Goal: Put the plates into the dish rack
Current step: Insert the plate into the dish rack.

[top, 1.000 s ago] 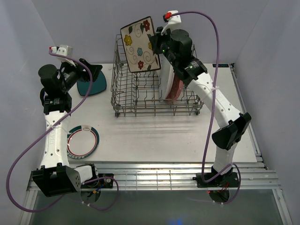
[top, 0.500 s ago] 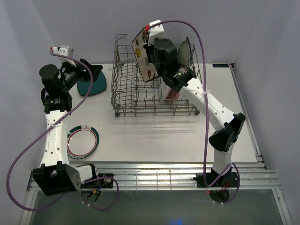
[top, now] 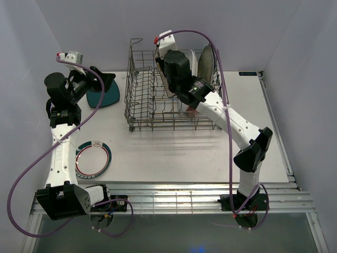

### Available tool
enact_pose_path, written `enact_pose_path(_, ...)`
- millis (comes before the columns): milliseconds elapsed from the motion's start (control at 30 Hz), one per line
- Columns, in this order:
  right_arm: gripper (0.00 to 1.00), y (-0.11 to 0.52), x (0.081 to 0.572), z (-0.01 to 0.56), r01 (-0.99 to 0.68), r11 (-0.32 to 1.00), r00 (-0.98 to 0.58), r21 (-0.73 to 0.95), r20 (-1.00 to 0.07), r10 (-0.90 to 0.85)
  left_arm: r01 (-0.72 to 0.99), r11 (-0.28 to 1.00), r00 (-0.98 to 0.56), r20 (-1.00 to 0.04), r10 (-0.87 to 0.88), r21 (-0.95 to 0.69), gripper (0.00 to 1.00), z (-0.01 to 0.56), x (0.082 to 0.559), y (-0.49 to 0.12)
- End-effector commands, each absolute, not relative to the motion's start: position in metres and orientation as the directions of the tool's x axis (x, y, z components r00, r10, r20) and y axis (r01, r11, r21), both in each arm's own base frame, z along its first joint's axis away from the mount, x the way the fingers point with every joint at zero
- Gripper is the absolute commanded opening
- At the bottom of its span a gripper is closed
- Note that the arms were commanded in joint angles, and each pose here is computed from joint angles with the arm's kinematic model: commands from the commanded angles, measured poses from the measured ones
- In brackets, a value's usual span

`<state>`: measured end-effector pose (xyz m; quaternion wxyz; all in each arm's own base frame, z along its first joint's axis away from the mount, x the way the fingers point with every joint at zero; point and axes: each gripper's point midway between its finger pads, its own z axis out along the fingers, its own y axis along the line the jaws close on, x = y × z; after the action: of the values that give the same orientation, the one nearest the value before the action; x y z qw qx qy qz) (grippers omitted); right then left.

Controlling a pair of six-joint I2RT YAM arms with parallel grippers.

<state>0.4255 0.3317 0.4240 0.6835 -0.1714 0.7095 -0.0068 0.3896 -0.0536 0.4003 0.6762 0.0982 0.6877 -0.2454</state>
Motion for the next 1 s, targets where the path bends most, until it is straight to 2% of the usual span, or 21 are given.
enact_pose_path(0,0.08,0.306,0.414,0.501,-0.105,0.989,0.149,-0.108,-0.985,-0.092,0.484,0.855,-0.052,-0.982,-0.184,-0.186,0.91,0.403,0.387,-0.056)
enact_pose_path(400,0.08,0.296,0.417,0.474,-0.024,0.985,0.073,-0.173,-0.983,-0.17,0.491,0.85,-0.062,-0.981,-0.185,-0.191,0.91,0.4,0.387,-0.057)
enact_pose_path(967,0.08,0.289,0.438,0.419,-0.026,0.98,-0.035,-0.196,-0.98,-0.197,0.495,0.845,-0.08,-0.979,-0.187,-0.202,0.91,0.395,0.39,-0.058)
